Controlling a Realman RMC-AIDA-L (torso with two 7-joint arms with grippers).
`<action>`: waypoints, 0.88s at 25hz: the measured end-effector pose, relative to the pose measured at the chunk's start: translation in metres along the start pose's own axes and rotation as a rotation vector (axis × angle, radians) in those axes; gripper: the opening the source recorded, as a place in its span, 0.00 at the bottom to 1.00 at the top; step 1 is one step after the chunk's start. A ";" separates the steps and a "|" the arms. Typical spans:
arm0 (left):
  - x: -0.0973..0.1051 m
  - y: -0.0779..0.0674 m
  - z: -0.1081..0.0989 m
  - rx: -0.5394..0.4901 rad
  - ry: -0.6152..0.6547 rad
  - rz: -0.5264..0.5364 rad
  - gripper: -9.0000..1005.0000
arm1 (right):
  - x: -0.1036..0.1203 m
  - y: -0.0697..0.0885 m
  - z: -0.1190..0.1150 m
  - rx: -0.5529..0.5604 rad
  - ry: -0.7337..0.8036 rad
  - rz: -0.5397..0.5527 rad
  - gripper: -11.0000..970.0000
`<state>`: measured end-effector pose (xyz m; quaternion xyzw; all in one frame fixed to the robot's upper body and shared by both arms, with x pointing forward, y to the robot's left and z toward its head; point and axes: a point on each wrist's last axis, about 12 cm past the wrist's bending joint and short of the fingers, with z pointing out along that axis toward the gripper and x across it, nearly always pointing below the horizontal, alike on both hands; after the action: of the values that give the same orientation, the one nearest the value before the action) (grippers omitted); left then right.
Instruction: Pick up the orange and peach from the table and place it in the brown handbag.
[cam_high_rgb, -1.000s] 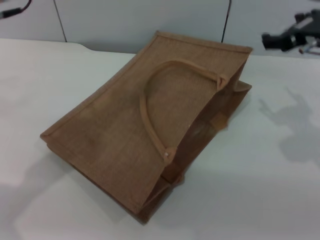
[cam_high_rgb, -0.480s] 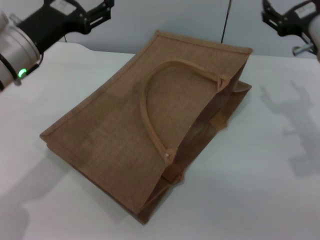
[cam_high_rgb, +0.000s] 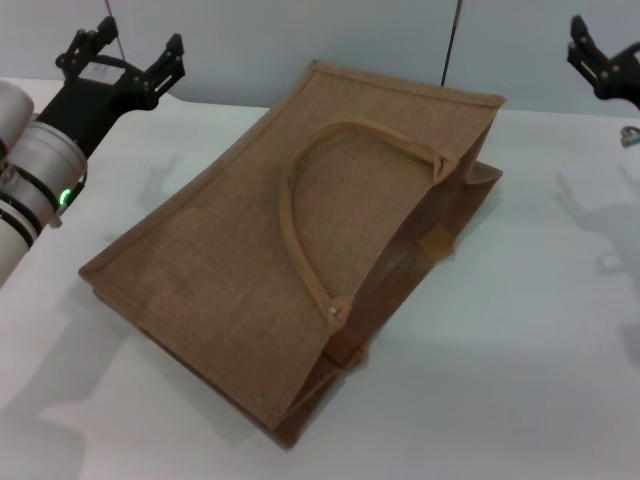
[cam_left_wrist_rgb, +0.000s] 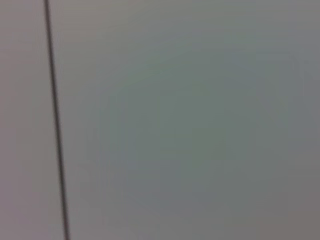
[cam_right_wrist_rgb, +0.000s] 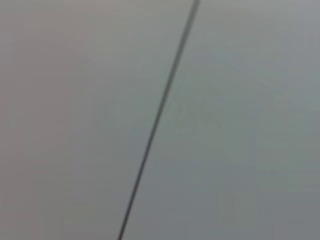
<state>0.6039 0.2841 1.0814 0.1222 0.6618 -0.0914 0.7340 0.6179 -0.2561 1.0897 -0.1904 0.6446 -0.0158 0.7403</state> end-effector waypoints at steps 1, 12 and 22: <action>0.003 0.001 -0.002 -0.014 0.003 0.001 0.88 | 0.004 -0.002 0.000 0.003 0.012 0.015 0.89; 0.018 0.005 -0.013 -0.081 0.049 0.004 0.88 | 0.022 -0.017 -0.006 0.057 0.105 0.063 0.89; 0.020 0.007 -0.013 -0.091 0.064 0.000 0.88 | 0.028 -0.015 0.004 0.049 0.208 0.067 0.89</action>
<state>0.5961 0.2949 1.0611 0.0916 0.6885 -0.0573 0.7171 0.6300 -0.2759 1.0682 -0.1478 0.7233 -0.0262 0.6740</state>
